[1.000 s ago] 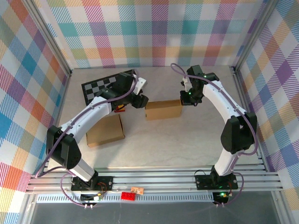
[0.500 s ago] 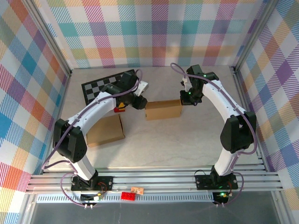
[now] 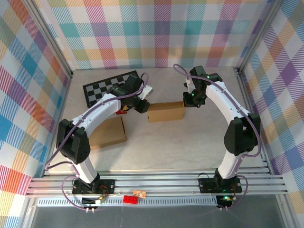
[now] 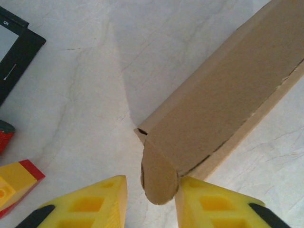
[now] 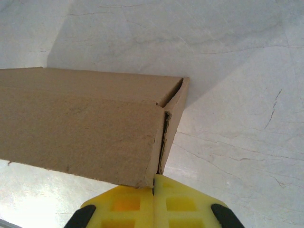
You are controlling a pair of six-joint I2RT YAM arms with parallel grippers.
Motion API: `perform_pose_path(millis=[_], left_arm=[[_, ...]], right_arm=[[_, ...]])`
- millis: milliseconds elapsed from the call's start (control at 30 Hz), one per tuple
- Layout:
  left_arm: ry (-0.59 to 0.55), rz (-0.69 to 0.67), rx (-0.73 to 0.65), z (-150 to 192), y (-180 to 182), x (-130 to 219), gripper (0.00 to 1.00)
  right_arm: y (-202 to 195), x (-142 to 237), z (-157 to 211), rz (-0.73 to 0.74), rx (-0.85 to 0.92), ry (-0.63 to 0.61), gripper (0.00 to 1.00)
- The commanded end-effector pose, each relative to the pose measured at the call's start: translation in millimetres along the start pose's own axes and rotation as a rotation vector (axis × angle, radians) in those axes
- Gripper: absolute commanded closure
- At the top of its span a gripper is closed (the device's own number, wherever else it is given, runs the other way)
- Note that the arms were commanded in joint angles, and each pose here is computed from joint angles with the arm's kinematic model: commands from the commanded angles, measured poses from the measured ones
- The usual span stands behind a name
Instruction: Fold the paper box
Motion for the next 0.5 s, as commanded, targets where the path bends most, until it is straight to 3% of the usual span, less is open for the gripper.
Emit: perform_pose_path(millis=[0,267,467], left_arm=[[0.021,-0.015,-0.035,-3.1,-0.6,-0.5,0.74],[0.012,0.004,-0.024,-10.4,-4.1,-0.9,0.85],[0.01,0.027,0.02,-13.4,-7.5,2.8,0.82]], right_arm=[[1.4,0.6,-1.7,-0.007,-0.018,0.017,1.0],[1.4,1.6,-1.0,-0.007,-0.017,0.018,1.0],[1.4,0.8,-1.8,-0.007,-0.023,0.019,1.0]])
Point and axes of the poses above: each hand's point on the last joint's axis, 136 mm out from that joint toward the fingers, its own x axis back along the fingers, its own y axis along the line the jaws close on, z = x × y, the point moved 7 cm from there along x, back along the fingers, and after that the axes turned 7 degrees about -x, right-handed, at the moved point
